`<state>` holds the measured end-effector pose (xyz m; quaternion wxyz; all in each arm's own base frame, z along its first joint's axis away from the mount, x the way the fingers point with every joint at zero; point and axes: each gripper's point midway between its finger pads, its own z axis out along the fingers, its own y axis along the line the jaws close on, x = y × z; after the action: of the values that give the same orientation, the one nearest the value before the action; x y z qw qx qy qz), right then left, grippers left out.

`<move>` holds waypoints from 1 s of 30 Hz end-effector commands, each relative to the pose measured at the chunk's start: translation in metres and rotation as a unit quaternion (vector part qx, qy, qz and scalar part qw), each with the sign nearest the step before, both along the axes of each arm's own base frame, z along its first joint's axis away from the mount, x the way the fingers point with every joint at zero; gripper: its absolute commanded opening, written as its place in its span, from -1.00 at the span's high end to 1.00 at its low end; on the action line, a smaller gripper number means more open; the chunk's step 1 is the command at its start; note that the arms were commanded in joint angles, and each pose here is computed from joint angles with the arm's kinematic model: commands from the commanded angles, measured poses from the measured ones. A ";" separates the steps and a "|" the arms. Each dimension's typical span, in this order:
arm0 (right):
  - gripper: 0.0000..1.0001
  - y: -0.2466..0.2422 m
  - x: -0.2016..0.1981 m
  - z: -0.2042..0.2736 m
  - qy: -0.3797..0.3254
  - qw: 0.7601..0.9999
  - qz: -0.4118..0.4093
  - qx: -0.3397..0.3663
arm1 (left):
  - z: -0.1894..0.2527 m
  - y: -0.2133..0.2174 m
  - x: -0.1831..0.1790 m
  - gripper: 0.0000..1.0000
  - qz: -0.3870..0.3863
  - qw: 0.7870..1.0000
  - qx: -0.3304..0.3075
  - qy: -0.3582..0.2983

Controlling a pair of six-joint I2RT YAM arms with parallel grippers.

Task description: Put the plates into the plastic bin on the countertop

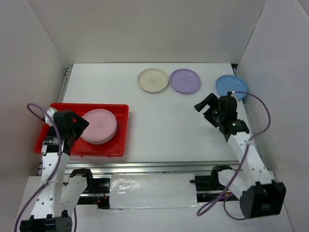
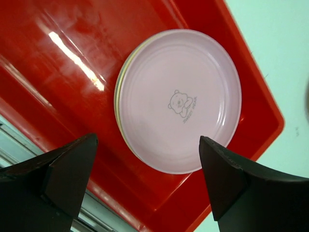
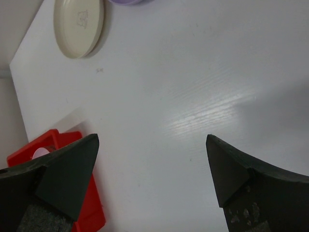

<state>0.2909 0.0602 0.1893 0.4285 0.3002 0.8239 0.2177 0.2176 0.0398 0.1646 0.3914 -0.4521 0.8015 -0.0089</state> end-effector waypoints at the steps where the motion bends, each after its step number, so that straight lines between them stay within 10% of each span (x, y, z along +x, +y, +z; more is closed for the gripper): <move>1: -1.00 0.000 0.041 0.019 -0.029 1.000 -0.008 -0.007 | 0.042 0.014 -0.009 -0.99 0.029 0.998 0.038 -0.037; 11: -1.00 -0.025 0.165 -0.057 0.081 0.993 -0.080 0.014 | 0.051 -0.069 0.014 -0.99 -0.234 0.971 0.010 -0.055; 30: -0.78 -0.036 0.284 -0.127 0.159 0.981 -0.100 0.054 | 0.059 -0.104 0.010 -0.99 -0.319 0.944 0.043 -0.067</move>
<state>0.5649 0.0171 0.0548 0.3031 0.4365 0.8308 0.1653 0.2237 -0.0646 0.2173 0.4215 -0.1627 0.8826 -0.1300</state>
